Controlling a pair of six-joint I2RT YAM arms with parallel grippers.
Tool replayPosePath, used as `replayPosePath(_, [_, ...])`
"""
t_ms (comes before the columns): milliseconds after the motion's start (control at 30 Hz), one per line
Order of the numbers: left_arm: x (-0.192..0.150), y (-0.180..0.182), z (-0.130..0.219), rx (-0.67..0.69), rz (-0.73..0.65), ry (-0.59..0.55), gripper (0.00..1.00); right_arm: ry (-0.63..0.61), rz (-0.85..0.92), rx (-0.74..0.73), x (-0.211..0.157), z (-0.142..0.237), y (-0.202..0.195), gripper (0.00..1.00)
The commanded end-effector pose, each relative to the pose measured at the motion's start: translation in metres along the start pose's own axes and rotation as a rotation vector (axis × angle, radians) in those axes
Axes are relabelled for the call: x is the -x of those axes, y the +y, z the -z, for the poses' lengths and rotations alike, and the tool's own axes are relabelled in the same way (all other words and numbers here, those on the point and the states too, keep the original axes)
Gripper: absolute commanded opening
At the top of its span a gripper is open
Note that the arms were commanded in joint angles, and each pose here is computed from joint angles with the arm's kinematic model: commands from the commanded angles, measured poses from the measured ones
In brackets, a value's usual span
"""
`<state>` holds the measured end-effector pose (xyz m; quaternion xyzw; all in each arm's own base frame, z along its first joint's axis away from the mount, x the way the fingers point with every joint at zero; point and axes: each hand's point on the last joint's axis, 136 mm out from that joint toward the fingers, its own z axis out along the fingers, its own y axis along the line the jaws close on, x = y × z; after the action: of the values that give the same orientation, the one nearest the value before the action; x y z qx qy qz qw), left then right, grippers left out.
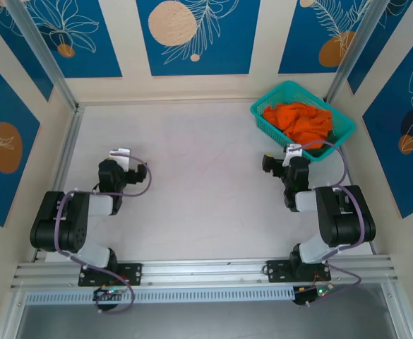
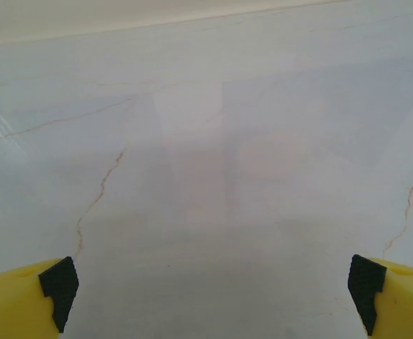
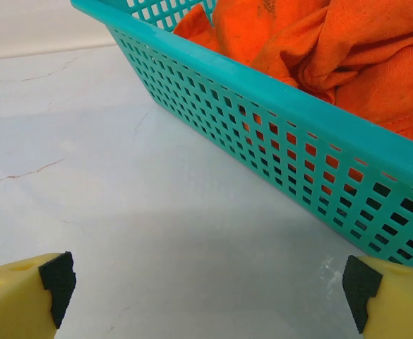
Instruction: Fold and stack the t-shirts
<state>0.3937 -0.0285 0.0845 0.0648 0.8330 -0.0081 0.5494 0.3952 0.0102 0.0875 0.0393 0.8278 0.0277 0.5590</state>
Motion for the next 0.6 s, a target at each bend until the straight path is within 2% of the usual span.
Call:
replayPosePath(0, [0.0037,0.0015,-0.0011,0.002,0.006,-0.011,1.00,-0.031,-0.005,-0.023,0.0072,0.0026,-0.0040,0.99])
replayPosePath(567, [0.0034,0.0016,-0.0017,0.001,0.009,-0.008,1.00,-0.031,-0.005,-0.023,0.0069,0.0027,-0.0040,0.99])
